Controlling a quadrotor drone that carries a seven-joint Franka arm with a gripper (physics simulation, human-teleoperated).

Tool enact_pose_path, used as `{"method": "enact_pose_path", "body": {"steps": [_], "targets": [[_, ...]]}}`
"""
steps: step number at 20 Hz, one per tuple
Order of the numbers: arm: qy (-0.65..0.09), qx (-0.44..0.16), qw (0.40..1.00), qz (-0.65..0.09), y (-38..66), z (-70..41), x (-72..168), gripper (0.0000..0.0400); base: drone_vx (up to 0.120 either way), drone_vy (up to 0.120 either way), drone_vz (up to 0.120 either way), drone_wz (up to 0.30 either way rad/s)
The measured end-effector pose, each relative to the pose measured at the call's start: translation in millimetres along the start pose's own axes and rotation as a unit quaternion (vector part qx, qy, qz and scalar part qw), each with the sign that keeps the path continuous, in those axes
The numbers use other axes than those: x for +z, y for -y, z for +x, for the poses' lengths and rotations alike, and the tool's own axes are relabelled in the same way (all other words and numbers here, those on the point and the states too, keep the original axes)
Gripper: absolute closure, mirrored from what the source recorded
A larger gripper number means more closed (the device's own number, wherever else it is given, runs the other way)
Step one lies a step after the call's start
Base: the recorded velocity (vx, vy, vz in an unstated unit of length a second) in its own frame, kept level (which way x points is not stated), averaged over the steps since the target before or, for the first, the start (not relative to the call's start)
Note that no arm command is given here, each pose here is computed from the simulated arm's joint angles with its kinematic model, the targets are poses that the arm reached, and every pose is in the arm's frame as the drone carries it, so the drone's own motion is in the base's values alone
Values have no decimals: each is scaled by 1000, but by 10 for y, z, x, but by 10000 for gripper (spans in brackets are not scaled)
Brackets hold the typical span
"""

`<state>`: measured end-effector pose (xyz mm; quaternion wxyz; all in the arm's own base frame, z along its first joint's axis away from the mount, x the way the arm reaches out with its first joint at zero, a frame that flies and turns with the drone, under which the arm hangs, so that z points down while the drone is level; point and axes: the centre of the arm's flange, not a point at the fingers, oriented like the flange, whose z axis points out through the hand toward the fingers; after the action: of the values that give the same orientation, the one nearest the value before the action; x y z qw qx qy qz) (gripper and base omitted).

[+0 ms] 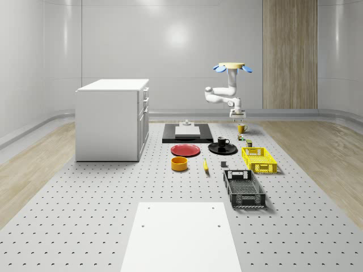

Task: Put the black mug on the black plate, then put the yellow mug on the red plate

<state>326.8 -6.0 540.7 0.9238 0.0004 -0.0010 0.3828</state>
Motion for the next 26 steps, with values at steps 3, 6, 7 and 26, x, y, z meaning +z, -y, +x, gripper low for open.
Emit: {"method": "enact_pose_path", "body": {"steps": [3, 6, 7, 26], "targets": [[0, 0, 1000, 0, 0, 0, 0, 0, -120, 0, 0, 0], [0, 0, 1000, 0, 0, 0, 0, 0, -120, 0, 0, 0], [0, 0, 1000, 0, 0, 0, 0, 0, -120, 0, 0, 0], [0, 0, 1000, 0, 0, 0, 0, 0, -76, 23, -15, 0]]}}
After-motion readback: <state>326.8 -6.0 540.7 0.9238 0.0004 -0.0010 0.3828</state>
